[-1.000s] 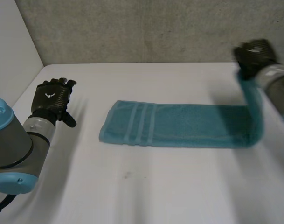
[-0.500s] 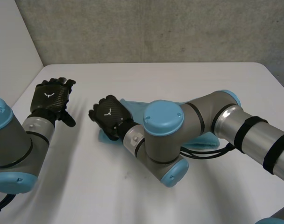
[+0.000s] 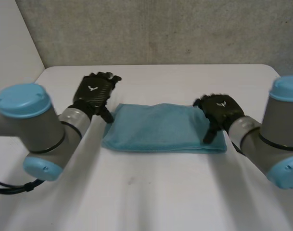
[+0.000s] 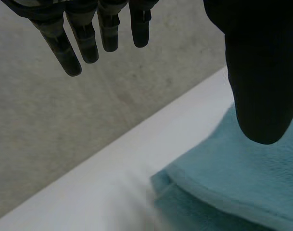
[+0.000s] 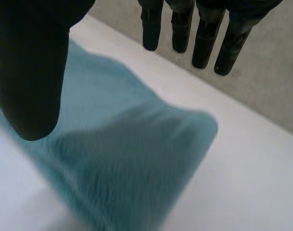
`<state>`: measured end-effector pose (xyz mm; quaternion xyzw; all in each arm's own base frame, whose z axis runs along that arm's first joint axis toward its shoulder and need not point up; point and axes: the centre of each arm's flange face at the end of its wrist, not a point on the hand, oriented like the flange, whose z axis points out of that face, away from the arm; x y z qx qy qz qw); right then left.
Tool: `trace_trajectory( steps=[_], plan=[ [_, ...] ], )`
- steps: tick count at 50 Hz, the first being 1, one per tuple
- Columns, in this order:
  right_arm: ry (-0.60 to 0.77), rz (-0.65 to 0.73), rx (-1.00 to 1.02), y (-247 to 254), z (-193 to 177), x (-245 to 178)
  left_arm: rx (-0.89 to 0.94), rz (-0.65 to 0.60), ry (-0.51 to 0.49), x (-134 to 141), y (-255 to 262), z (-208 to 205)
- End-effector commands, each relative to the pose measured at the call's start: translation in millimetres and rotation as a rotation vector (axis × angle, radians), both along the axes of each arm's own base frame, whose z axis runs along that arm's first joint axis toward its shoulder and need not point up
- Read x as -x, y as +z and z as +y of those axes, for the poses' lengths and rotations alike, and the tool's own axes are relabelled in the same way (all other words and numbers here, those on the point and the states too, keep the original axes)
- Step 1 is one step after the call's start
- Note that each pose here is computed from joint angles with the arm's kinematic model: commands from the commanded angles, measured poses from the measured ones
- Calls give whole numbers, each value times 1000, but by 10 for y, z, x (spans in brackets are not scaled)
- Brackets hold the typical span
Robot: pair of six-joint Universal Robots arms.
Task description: Fold the laundry
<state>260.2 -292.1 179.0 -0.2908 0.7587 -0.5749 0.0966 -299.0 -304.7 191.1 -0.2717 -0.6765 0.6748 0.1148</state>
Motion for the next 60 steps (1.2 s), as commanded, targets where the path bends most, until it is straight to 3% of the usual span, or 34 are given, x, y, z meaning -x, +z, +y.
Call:
trace_trajectory(
  steps=[1,16,22,27,30,34,36,38,44,49,53,55,60],
  plan=[
    [-31,6,-12,-311,-30,224,-109,-57,-7,138,-304,-158],
    [-82,59,-63,-651,-120,336,-142,-162,57,39,-587,-139],
    [-132,194,40,-540,-297,467,-121,-157,76,-41,-384,-24],
    [-102,340,231,-202,-470,337,-84,-125,87,-113,-119,56],
    [47,289,393,233,-234,-319,-52,-104,96,-162,64,100],
    [166,236,467,454,21,-788,-16,-83,104,-215,247,160],
    [196,232,471,438,80,-894,-4,-76,105,-229,309,191],
    [362,207,461,212,448,-1379,7,-71,105,-249,369,234],
    [556,229,400,-267,1009,-1745,18,-66,144,-328,430,252],
    [548,230,359,-366,997,-1714,22,-53,159,-337,457,231],
    [464,92,377,139,880,-1611,23,-5,154,-295,502,163],
    [369,-40,343,459,681,-1435,23,42,139,-210,533,109],
    [195,-208,238,715,227,-1002,-5,116,84,51,502,67]
  ],
)
